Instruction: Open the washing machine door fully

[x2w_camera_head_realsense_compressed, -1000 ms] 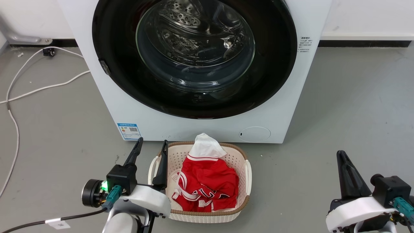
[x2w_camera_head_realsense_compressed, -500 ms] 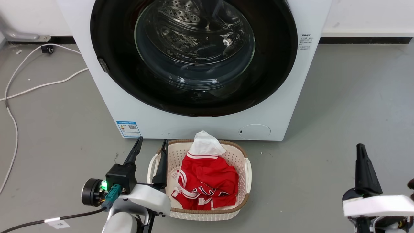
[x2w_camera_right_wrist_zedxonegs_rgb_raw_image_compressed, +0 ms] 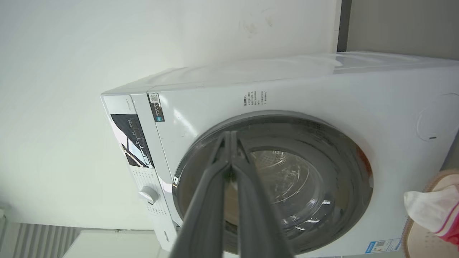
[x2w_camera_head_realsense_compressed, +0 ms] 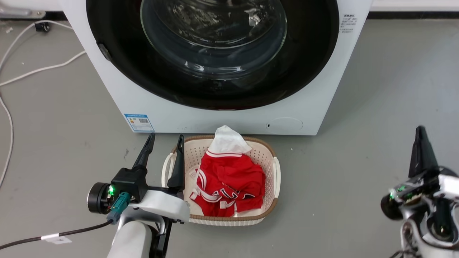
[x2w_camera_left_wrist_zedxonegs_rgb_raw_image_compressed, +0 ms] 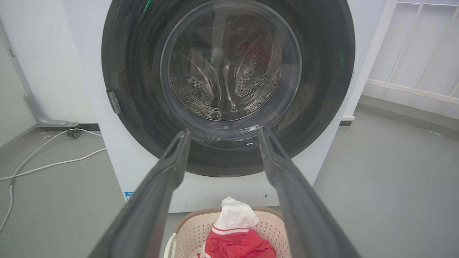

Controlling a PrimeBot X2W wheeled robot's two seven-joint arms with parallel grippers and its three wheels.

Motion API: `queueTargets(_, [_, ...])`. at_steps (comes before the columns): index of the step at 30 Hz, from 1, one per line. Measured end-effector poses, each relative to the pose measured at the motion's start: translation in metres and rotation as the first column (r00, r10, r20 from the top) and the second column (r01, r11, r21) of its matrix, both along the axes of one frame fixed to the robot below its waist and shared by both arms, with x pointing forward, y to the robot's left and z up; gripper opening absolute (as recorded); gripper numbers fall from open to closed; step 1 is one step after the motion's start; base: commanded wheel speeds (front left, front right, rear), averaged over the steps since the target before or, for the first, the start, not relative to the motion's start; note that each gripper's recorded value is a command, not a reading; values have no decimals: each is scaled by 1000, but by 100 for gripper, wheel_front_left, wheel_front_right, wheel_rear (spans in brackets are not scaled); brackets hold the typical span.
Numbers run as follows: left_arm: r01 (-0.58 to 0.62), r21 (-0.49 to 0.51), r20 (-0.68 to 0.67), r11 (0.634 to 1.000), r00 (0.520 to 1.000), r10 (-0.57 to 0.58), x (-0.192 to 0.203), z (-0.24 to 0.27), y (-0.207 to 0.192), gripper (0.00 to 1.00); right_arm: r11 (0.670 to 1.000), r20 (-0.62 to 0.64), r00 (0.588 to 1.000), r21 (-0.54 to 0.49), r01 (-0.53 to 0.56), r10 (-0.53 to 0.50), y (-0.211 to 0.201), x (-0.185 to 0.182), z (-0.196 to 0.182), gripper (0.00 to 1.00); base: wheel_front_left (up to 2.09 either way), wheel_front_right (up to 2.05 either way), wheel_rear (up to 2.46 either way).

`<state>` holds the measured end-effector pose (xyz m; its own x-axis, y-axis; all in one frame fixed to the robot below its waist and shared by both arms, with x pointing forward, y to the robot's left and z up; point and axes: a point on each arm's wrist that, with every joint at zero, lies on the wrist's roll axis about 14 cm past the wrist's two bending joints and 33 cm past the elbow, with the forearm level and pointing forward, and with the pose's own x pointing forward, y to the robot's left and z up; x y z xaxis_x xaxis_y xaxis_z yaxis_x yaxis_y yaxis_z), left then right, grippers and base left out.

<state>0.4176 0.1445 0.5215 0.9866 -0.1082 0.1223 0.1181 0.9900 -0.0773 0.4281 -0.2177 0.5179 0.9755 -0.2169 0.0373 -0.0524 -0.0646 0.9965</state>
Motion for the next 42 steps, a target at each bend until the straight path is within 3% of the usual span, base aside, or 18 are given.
queueTargets(3, [3, 1, -1, 1000, 1000, -3, 6, -2, -3, 100, 996, 14, 1000, 87, -4, 2, -11, 20, 1, 0, 0, 0, 0])
queueTargets(8, [9, -2, -1, 1000, 1000, -9, 18, -5, -6, 100, 990, 27, 999, 139, -23, 19, -33, 61, 6, 0, 0, 0, 0])
queueTargets(14, [12, -2, 3, 1000, 1000, -12, 34, -8, -8, 100, 991, 43, 995, 96, -94, 90, -44, 119, 25, 0, 0, 0, 0])
queueTargets(20, [4, 8, 5, 1000, 1000, -5, 51, -14, -6, 100, 970, 53, 969, -46, -239, 241, -28, 176, 54, 0, 0, 0, 0])
queueTargets(25, [-5, 11, -1, 1000, 1000, 5, 60, -21, -3, 100, 918, 19, 929, -165, -362, 369, 0, 211, 64, 0, 0, 0, 0])
queueTargets(30, [-6, 17, -9, 1000, 1000, 6, 63, -27, -3, 100, 844, -51, 879, -261, -470, 474, 32, 234, 62, 0, 0, 0, 0])
queueTargets(42, [-10, 17, -17, 1000, 1000, 10, 73, -36, -4, 100, 711, -183, 788, -348, -611, 588, 86, 262, 43, 0, 0, 0, 0])
